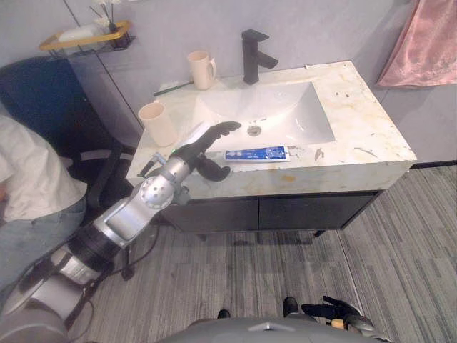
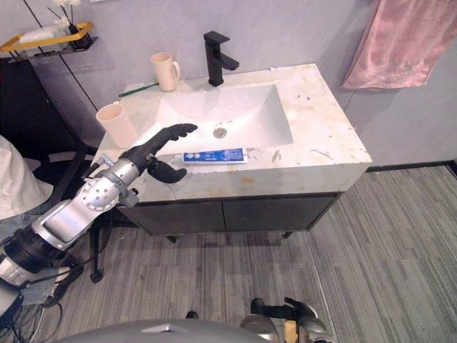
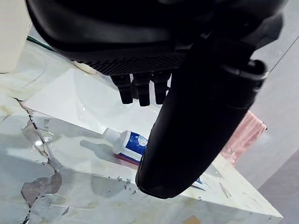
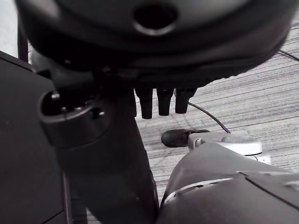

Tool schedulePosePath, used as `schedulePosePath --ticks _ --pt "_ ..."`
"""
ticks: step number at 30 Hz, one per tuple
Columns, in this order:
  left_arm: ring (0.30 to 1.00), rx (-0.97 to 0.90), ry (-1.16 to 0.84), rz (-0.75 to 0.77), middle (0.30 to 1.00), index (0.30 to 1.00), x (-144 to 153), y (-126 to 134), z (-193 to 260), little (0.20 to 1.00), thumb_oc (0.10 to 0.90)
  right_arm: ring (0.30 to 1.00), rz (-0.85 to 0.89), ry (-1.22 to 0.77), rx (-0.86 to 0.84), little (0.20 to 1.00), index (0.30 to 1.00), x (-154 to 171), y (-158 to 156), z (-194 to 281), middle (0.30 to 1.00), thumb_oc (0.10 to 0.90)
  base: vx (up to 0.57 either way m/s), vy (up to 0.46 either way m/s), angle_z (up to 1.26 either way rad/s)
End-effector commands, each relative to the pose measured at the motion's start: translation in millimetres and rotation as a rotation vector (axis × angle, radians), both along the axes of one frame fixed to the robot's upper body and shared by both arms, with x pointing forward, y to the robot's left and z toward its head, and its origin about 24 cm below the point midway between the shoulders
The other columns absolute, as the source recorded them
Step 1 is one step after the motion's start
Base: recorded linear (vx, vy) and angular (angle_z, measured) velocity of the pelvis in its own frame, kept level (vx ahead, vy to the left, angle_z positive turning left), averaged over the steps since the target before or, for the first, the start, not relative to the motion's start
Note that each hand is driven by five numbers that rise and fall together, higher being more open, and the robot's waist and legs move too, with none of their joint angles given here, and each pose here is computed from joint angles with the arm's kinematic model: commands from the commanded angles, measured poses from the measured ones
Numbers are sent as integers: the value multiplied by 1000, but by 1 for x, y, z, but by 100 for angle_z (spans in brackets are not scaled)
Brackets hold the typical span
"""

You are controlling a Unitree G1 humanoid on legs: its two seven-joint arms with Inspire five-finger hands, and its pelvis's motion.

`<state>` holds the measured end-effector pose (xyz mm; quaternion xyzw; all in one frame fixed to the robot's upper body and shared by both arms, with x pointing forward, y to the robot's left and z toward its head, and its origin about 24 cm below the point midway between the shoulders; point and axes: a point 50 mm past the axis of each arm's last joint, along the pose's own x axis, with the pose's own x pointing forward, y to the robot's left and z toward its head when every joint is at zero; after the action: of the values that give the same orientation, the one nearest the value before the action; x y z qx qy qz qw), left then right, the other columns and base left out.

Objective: Organize the bathroom.

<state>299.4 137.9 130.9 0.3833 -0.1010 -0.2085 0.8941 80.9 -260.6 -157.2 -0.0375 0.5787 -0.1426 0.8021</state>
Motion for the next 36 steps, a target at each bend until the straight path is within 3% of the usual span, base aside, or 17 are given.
schedulePosePath --ticks 1,29,30,31,32,36 --pt "900 -6 -308 39 900 900 23 -1 68 900 800 900 8 84 -13 900 900 -27 0 -5 900 800 30 -15 -1" --pt "900 27 -266 74 900 900 31 -5 50 900 800 900 -29 82 -29 900 900 -40 -6 -4 900 800 43 -6 -3" --pt "589 34 -262 72 589 589 31 -5 50 589 593 900 -34 77 -28 900 900 -39 -6 -4 900 800 35 1 0" --pt "516 34 -261 73 516 516 31 -5 50 516 544 900 -36 75 -27 900 900 -39 -7 -3 900 800 37 3 0" --pt "300 42 -264 74 300 300 31 -5 50 300 400 900 -35 73 -28 900 900 -39 -7 -3 900 800 0 0 0" --pt "300 70 -278 83 300 300 32 -4 48 300 400 900 -40 64 -29 900 900 -37 -7 -3 900 800 25 7 0"
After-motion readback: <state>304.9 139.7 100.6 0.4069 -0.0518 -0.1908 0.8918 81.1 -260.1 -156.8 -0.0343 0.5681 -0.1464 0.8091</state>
